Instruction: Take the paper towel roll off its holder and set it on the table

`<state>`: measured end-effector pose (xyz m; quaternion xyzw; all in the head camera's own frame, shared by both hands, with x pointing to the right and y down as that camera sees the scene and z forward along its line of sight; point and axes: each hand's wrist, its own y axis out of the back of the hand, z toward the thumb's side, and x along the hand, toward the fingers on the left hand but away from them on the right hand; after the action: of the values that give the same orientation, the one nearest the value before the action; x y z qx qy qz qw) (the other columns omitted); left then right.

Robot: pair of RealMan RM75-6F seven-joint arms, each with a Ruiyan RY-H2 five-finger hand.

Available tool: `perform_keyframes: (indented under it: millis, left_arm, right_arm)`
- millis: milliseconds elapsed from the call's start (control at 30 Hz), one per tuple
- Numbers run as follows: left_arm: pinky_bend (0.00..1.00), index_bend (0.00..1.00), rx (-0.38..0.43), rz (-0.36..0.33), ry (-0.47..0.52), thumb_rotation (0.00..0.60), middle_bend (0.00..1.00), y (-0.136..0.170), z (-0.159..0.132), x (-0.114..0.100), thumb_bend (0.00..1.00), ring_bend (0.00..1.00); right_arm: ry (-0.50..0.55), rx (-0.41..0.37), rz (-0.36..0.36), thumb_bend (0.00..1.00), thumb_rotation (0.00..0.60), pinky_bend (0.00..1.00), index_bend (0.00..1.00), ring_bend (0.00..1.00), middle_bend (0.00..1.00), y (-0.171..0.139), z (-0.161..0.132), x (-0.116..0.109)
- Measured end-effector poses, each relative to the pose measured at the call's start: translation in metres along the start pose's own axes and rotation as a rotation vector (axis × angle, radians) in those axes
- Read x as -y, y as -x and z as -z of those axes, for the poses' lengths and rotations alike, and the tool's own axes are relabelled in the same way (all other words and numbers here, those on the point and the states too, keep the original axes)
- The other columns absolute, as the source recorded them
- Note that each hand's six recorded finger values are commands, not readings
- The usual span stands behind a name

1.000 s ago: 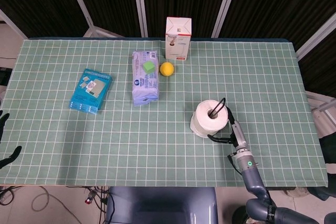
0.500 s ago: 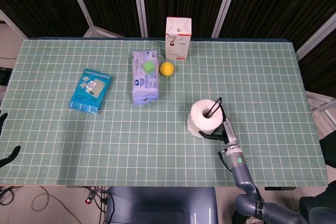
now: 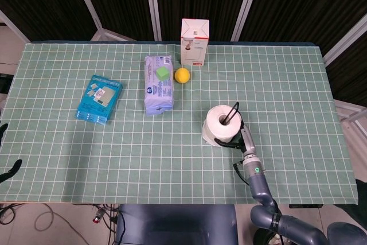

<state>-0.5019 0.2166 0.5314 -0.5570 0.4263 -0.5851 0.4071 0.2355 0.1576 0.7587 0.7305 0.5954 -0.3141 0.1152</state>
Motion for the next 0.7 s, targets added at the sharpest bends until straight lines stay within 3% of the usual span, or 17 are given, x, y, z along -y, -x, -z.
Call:
perform_keyframes:
  millis: [167, 300, 400, 700]
  left_arm:
    - [0.00, 0.05, 0.000, -0.001, 0.001, 0.600, 0.00, 0.000, 0.000, -0.001, 0.22, 0.00]
    - [0.00, 0.05, -0.002, -0.003, 0.002, 0.600, 0.00, 0.000, 0.001, -0.001, 0.22, 0.00]
    - [0.00, 0.05, -0.002, -0.002, 0.003, 0.600, 0.00, 0.000, 0.001, -0.001, 0.22, 0.00]
    - [0.00, 0.05, -0.003, -0.003, 0.004, 0.600, 0.00, 0.001, 0.001, -0.002, 0.22, 0.00]
  right_arm:
    - [0.014, 0.009, -0.005, 0.00, 0.600, 0.00, 0.05, 0.04, 0.06, 0.002, 0.000, 0.003]
    - [0.017, -0.005, 0.014, 0.00, 0.600, 0.09, 0.20, 0.20, 0.22, 0.004, -0.003, 0.002]
    - [0.032, -0.019, 0.034, 0.00, 0.600, 0.16, 0.29, 0.27, 0.29, 0.006, -0.008, 0.000]
    - [0.057, -0.061, 0.058, 0.00, 0.600, 0.17, 0.35, 0.28, 0.30, 0.004, -0.022, -0.003]
